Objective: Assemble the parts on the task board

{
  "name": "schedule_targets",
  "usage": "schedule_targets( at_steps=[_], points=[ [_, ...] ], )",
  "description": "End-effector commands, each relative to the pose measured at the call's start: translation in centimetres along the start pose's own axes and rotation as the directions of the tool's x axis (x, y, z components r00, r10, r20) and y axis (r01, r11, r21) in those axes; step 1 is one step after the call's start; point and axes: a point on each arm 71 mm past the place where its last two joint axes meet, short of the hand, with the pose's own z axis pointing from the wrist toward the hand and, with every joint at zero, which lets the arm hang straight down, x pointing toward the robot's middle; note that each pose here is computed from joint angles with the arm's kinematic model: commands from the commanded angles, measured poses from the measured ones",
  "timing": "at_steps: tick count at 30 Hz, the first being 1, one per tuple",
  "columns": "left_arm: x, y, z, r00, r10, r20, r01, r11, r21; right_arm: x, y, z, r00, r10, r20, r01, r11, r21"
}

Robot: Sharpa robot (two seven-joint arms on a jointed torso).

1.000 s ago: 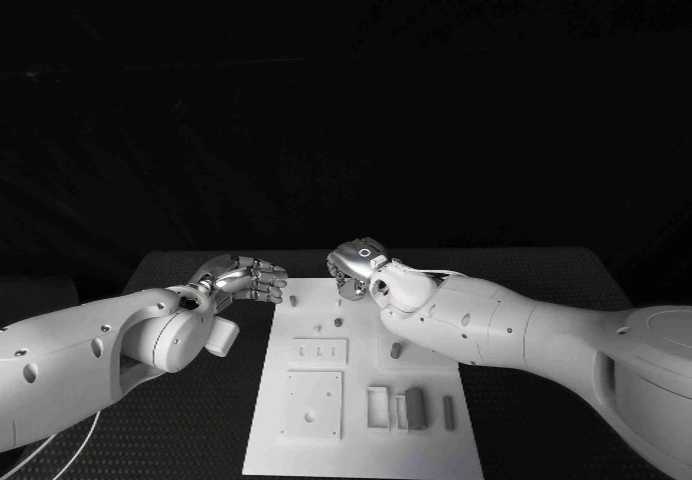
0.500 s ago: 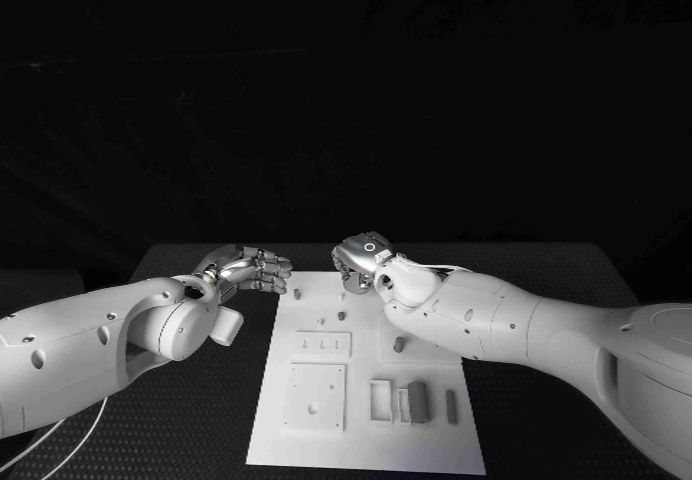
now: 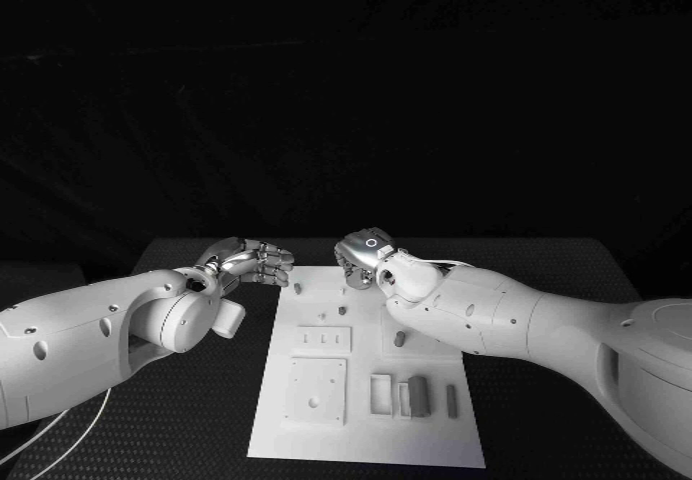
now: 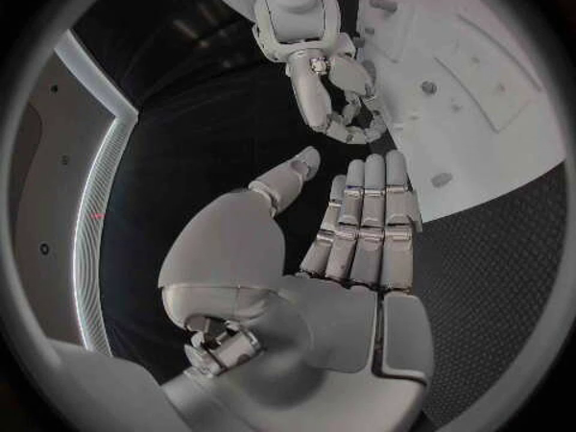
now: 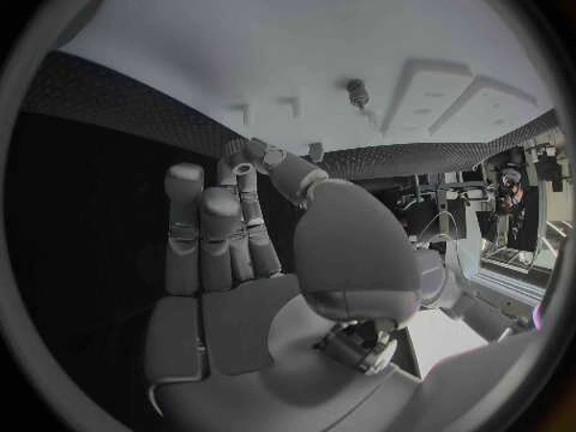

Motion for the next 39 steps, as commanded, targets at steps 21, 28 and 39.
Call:
schedule_targets(
  at_steps=[21, 28, 39],
  points=[
    [0.43, -0.32, 0.28, 1.0, 0.004, -0.021, -0.003, 1.0, 0.017, 0.97, 0.25, -0.23, 0.998, -0.01, -0.057, 0.008, 1.0, -0.022],
    [0.51, -0.33, 0.36, 1.0, 0.004, -0.024, -0.004, 1.0, 0.016, 1.07, 0.53, -0.21, 0.998, -0.005, -0.062, 0.003, 1.0, -0.03],
    [0.59, -0.35, 0.43, 1.0, 0.004, -0.025, -0.004, 1.0, 0.017, 1.12, 0.62, -0.13, 0.998, -0.002, -0.069, -0.001, 0.999, -0.033]
  ],
)
